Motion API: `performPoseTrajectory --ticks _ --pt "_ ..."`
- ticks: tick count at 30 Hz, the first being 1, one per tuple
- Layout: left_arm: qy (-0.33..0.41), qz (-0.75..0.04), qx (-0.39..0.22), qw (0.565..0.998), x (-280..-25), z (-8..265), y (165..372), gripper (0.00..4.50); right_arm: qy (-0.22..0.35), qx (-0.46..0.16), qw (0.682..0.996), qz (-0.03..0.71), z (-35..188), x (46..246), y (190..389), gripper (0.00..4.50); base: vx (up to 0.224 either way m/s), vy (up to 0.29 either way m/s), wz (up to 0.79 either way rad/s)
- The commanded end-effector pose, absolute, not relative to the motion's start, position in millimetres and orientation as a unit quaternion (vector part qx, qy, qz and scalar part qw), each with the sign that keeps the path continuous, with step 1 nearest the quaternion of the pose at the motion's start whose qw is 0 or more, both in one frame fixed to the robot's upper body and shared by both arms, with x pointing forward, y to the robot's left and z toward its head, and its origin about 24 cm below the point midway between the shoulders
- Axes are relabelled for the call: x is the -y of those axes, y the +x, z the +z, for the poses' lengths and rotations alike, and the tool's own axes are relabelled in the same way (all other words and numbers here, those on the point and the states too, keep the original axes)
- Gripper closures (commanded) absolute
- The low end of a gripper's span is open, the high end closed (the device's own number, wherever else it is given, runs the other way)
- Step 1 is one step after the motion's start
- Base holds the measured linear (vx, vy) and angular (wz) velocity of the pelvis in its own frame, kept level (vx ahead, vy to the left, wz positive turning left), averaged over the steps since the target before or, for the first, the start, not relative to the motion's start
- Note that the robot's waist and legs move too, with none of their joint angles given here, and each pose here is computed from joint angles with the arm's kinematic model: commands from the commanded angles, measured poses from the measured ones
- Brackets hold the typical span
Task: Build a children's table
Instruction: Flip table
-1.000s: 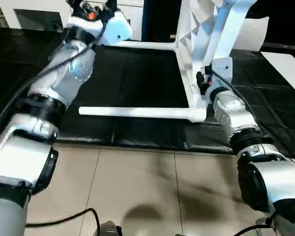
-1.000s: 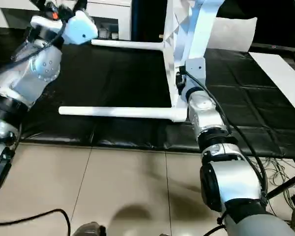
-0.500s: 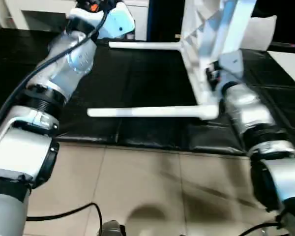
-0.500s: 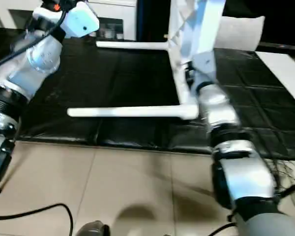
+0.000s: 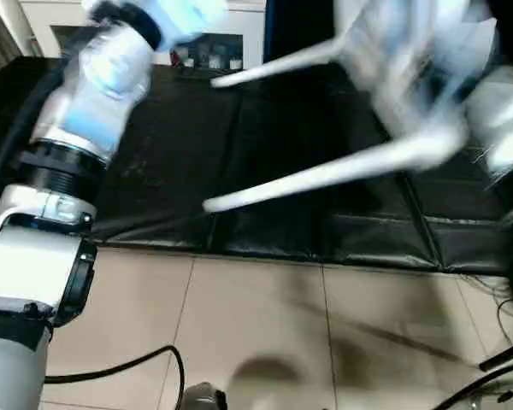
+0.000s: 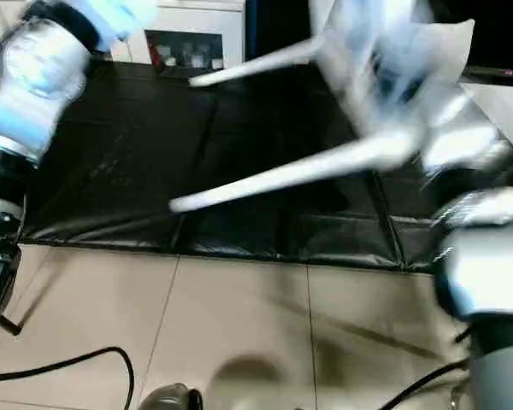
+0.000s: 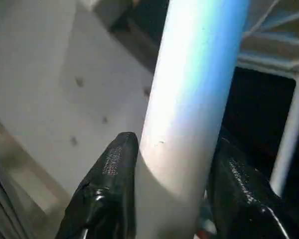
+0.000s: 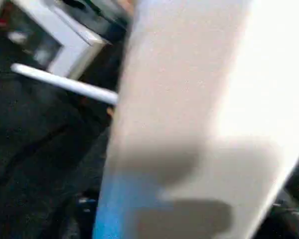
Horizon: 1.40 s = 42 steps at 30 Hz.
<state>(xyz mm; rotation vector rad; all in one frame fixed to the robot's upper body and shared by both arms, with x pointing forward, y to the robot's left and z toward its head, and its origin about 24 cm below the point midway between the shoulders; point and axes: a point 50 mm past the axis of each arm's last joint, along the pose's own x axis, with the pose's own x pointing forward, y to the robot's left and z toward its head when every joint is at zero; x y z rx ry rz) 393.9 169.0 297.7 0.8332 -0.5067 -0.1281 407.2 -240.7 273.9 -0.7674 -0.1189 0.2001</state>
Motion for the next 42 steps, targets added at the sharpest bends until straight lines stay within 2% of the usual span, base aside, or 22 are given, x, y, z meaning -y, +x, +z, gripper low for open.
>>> performPoseTrajectory --ticks 1,4,7,8,10,11,14,15,16,18,21,22,24,25,26,27,28,31,33,34,42 --pt "0.312 -0.06 0.177 0.932 -183 275 402 2.71 -0.432 0.043 0.884 0.172 268 227.5 406.6 1.42 0.0 0.0 0.0" --pt "0.268 -0.07 0.159 0.947 -183 272 401 2.71 -0.447 0.053 0.876 0.176 272 225.5 406.6 1.17 0.0 0.0 0.0" --pt "0.229 -0.07 0.142 0.96 -185 269 400 2.71 -0.463 0.1 0.865 0.164 280 219.1 406.4 0.93 0.0 0.0 0.0" --pt "0.221 -0.068 0.136 0.963 -185 268 401 2.71 -0.456 0.135 0.865 0.16 286 214.5 405.4 0.87 0.0 0.0 0.0" --pt "0.214 -0.065 0.128 0.966 -188 268 401 2.71 -0.423 0.25 0.86 0.137 311 206.4 397.6 0.8 0.0 0.0 0.0" --pt "0.215 -0.065 0.127 0.966 -188 267 401 2.71 -0.419 0.267 0.858 0.131 315 205.8 395.8 0.56 0.0 0.0 0.0" --pt "0.228 -0.056 0.121 0.964 -192 265 401 2.71 -0.396 0.345 0.845 0.101 334 206.8 385.9 0.49 0.0 0.0 0.0" --pt "0.235 -0.053 0.12 0.963 -194 264 401 2.71 -0.391 0.359 0.842 0.095 337 207.6 383.8 0.29 0.0 0.0 0.0" --pt "0.26 -0.044 0.116 0.958 -199 260 400 2.72 -0.351 0.417 0.834 0.088 345 209.9 374.0 0.15 0.0 0.0 0.0" --pt "0.26 -0.048 0.125 0.956 -200 258 399 2.73 -0.317 0.436 0.837 0.093 342 211.0 370.9 0.08 0.0 0.0 0.0" --pt "0.269 -0.057 0.135 0.952 -201 256 397 2.79 -0.263 0.427 0.859 0.108 324 211.5 374.0 0.0 0.0 0.0 0.0" --pt "0.262 -0.073 0.145 0.951 -201 253 396 2.79 -0.194 0.394 0.891 0.114 299 214.1 379.8 0.0 0.0 0.0 0.0" --pt "0.258 -0.081 0.15 0.951 -201 251 395 2.81 -0.162 0.378 0.904 0.116 286 215.3 382.0 0.0 0.0 0.0 0.0" --pt "0.255 -0.085 0.142 0.953 -202 247 393 2.82 -0.123 0.363 0.916 0.117 270 214.9 382.5 0.0 0.0 0.0 0.0" --pt "0.255 -0.085 0.142 0.953 -202 247 393 2.82 -0.123 0.363 0.916 0.117 270 214.9 382.5 0.0 0.0 0.0 0.0" --pt "0.249 -0.087 0.136 0.955 -205 243 392 2.82 -0.083 0.347 0.926 0.125 251 212.8 381.7 0.0 0.0 0.0 0.0" --pt "0.242 -0.089 0.129 0.957 -210 237 388 2.84 -0.02 0.315 0.939 0.133 219 208.9 377.9 0.0 0.0 0.0 0.0" --pt "0.253 -0.097 0.128 0.954 -216 228 382 2.86 0.034 0.257 0.957 0.129 175 204.5 370.5 0.0 0.0 0.0 0.0" --pt "0.253 -0.098 0.126 0.954 -217 227 381 2.9 0.048 0.248 0.96 0.124 170 204.3 368.9 0.0 0.0 0.0 0.0" --pt "0.253 -0.1 0.127 0.954 -218 224 379 2.92 0.079 0.226 0.964 0.115 158 201.5 366.4 0.0 0.0 0.0 0.0" --pt "0.255 -0.117 0.131 0.951 -217 217 375 2.94 0.107 0.149 0.977 0.107 134 190.1 368.3 0.0 0.0 0.0 0.0"
